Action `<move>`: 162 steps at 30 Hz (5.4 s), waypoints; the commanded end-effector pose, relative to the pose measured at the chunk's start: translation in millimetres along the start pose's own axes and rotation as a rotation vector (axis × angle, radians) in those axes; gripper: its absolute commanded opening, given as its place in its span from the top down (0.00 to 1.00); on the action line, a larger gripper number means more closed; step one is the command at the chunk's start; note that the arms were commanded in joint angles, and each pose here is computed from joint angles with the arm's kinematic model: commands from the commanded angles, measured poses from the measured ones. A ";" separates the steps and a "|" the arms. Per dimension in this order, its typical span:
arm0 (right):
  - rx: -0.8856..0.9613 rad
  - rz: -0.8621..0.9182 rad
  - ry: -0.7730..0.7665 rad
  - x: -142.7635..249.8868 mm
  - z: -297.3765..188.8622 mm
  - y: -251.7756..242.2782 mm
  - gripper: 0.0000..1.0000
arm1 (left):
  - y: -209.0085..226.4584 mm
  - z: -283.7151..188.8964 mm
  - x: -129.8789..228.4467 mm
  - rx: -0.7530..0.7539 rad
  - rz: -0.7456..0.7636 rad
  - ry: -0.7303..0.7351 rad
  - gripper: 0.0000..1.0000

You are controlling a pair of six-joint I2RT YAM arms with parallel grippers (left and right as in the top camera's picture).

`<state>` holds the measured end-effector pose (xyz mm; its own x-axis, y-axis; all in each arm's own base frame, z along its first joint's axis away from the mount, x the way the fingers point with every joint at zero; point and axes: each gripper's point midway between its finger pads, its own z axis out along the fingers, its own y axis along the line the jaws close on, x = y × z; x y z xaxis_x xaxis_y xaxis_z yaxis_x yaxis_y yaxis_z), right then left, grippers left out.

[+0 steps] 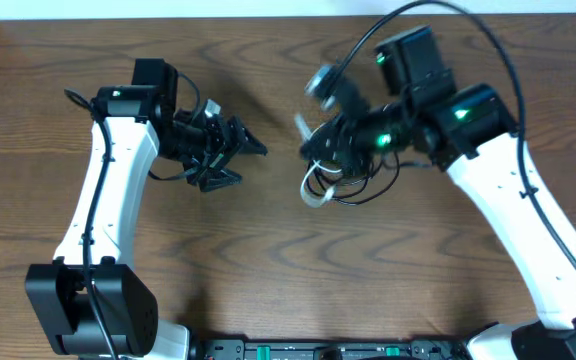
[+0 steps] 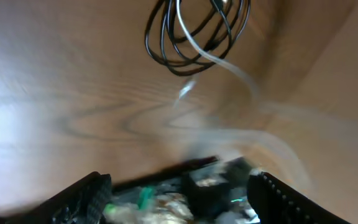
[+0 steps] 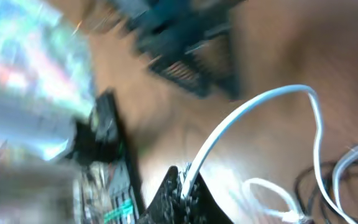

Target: Untangle cables

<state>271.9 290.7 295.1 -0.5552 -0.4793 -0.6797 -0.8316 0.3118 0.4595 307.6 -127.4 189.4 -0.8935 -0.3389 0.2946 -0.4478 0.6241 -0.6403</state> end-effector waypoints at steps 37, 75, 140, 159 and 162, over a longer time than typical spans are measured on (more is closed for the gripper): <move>-0.051 -0.241 -0.018 -9.2 10.8 27.8 0.98 | -95.2 -51.5 46.0 0.589 -0.210 0.382 0.66; 0.725 0.518 0.002 33.7 -49.1 -106.0 0.01 | -229.8 -205.9 95.8 0.864 0.167 -0.026 0.93; 0.713 0.745 0.171 181.8 34.7 -154.1 0.01 | 162.2 -282.9 -381.0 -0.285 0.182 -1.499 0.07; 0.686 0.749 0.169 180.1 37.6 -151.0 0.01 | 169.4 -177.2 -349.2 -0.202 0.111 -1.063 0.09; 0.687 0.741 0.172 180.1 37.4 -151.3 0.01 | 177.8 -136.3 -357.9 -0.257 0.085 -1.002 0.02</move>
<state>299.0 187.0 79.5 -0.9678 -0.0732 -0.2406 -0.1360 0.9572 0.2556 541.4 216.8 113.7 -0.4777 -0.6424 -0.5992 -0.4475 0.7649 -0.4633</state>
